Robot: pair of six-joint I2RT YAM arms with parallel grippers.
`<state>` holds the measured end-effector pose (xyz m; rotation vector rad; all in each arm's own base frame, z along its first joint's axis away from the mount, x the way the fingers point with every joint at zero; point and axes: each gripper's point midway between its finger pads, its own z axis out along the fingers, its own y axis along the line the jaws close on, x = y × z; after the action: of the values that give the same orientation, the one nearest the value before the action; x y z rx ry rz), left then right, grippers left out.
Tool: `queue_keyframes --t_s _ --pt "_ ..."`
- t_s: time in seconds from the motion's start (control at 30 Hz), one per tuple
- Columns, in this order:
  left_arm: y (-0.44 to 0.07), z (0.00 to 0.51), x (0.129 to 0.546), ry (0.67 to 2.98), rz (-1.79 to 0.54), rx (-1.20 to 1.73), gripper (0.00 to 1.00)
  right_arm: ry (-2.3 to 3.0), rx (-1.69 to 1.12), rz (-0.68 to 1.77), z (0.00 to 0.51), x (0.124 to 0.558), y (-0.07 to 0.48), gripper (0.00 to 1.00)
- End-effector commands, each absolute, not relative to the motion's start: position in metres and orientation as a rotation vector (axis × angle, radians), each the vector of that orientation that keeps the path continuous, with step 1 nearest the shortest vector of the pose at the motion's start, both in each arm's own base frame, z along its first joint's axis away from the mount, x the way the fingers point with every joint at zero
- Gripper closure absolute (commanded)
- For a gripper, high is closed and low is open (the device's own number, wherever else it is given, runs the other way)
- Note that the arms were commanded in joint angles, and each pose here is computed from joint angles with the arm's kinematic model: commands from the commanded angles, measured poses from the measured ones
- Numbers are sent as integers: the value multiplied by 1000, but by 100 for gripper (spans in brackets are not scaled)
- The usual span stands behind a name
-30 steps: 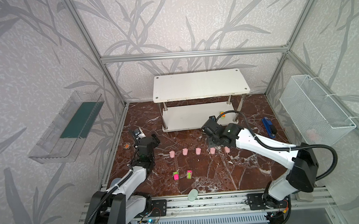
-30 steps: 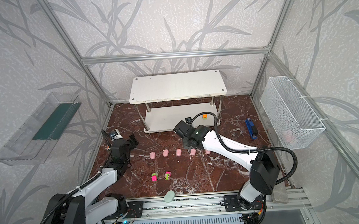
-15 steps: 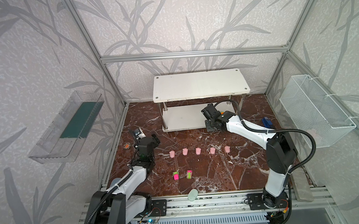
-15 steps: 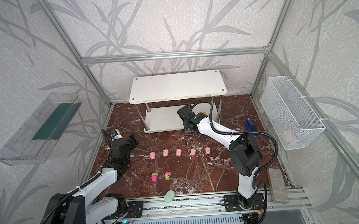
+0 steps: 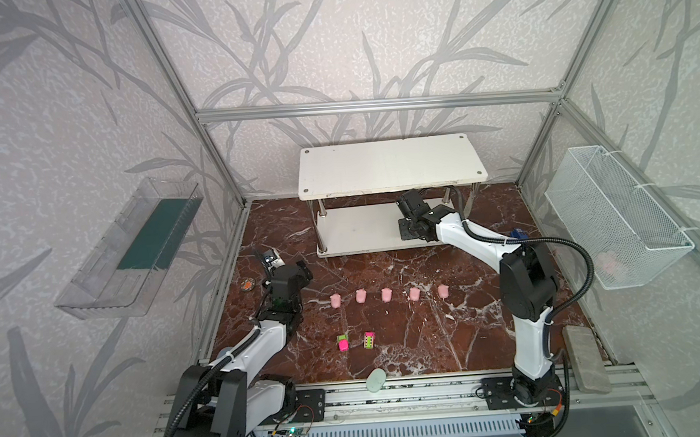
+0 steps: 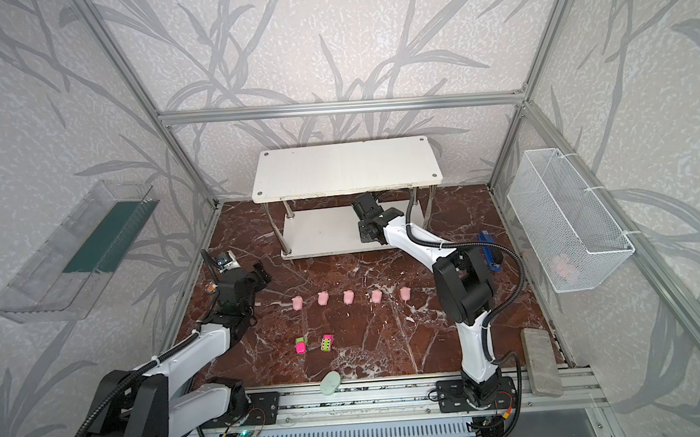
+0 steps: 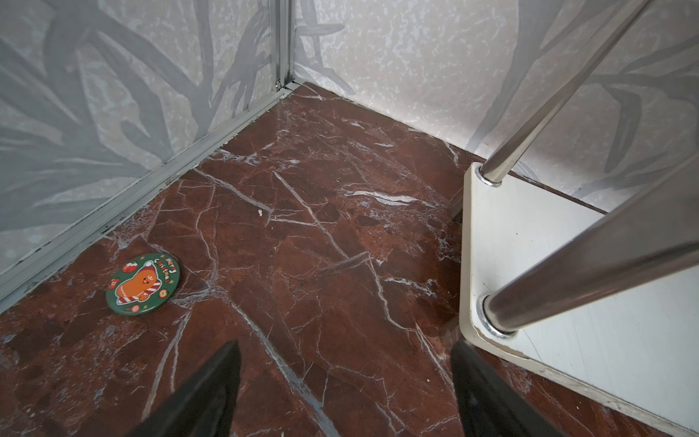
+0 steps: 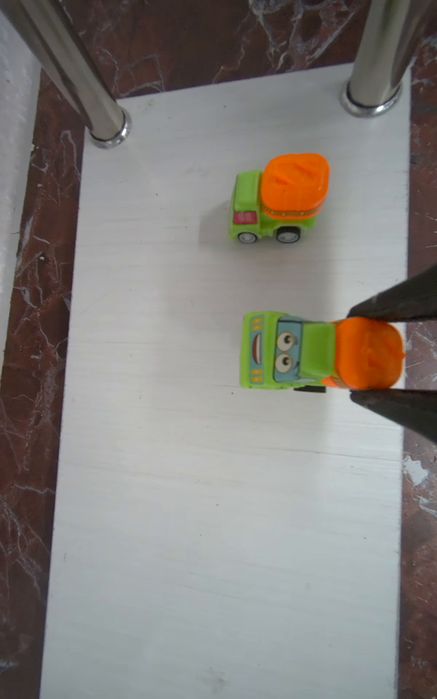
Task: Place and organize the plastic toys onto the shelf
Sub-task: 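Carry the second truck with the right gripper onto the lower shelf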
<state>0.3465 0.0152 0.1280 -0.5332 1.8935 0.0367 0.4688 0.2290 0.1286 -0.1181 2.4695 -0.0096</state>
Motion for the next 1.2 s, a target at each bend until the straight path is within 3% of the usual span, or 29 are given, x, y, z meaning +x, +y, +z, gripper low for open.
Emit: queue_keyframes --t_s 0.0,0.8,1.17 --pt "17 139 354 1863 34 -552 15 2482 -132 -11 127 475 227 78" --pt "15 130 356 1882 25 -555 15 2519 -134 -58 107 478 220 75" --pt "15 128 354 1882 20 -561 15 2507 -114 -54 113 478 218 64"
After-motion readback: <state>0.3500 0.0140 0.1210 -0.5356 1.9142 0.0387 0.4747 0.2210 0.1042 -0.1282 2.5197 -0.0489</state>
